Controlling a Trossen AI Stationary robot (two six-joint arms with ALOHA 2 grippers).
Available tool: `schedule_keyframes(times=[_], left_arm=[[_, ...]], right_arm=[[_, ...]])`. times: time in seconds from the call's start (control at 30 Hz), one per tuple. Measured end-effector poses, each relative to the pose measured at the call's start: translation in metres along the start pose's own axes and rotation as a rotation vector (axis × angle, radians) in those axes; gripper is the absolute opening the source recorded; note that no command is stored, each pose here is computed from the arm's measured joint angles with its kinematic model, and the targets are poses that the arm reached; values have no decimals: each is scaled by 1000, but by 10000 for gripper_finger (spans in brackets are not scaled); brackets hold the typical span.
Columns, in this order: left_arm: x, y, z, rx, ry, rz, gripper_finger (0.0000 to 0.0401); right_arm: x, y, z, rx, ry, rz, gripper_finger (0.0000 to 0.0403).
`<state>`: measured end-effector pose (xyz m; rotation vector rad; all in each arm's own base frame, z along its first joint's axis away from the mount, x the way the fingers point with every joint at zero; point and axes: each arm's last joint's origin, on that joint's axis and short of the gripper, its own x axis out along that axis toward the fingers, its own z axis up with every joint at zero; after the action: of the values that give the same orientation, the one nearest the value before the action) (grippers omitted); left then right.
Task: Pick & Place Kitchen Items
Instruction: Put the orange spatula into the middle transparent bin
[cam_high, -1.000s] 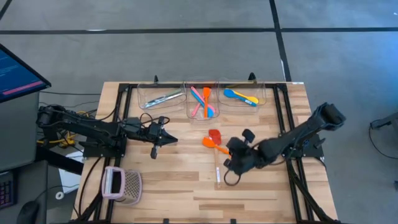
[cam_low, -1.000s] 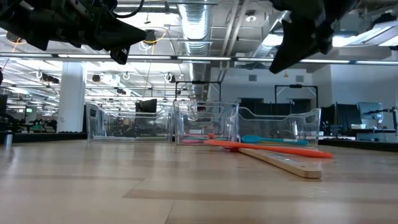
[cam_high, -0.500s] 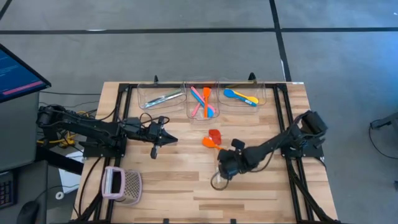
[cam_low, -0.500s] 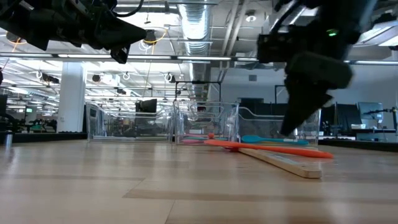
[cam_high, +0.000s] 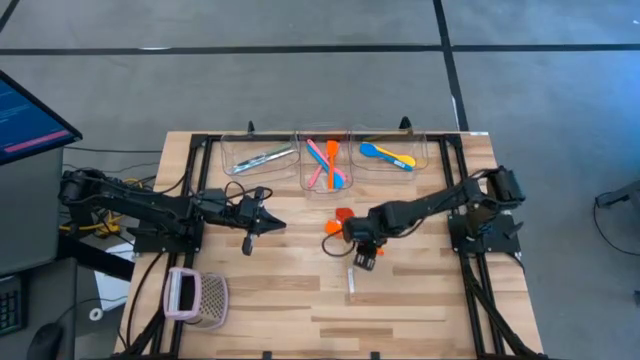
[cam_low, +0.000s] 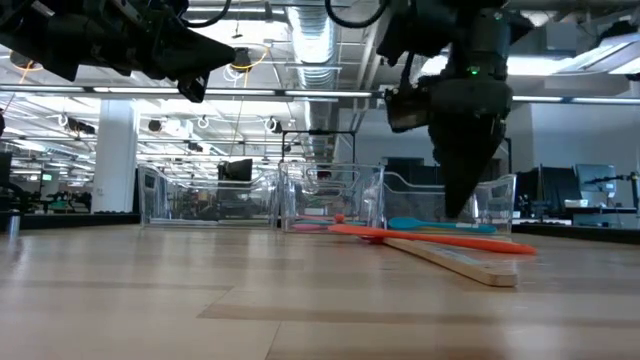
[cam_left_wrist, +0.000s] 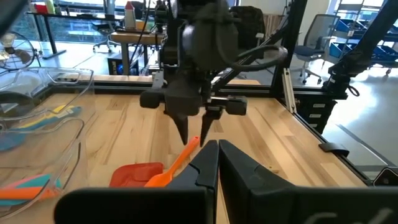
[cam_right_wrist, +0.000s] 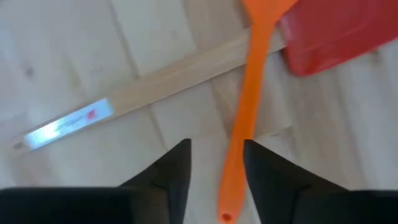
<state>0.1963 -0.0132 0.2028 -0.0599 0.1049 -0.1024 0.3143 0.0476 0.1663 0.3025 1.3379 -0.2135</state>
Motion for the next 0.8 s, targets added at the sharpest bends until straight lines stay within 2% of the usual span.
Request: schedule_keyframes(times=[0.17,0.3,0.47,0.8], left_arm=[[0,0,0,0,0,0,2],[0,0,0,0,0,0,2],[0,0,0,0,0,0,2],[0,0,0,0,1,0,2]], right_arm=[[3,-16,8,-36,22,30,189],[3,-21,12,-55,13,47,214],[3,-22,12,-51,11,52,218],[13,-24,7,-52,-17,61,202]])
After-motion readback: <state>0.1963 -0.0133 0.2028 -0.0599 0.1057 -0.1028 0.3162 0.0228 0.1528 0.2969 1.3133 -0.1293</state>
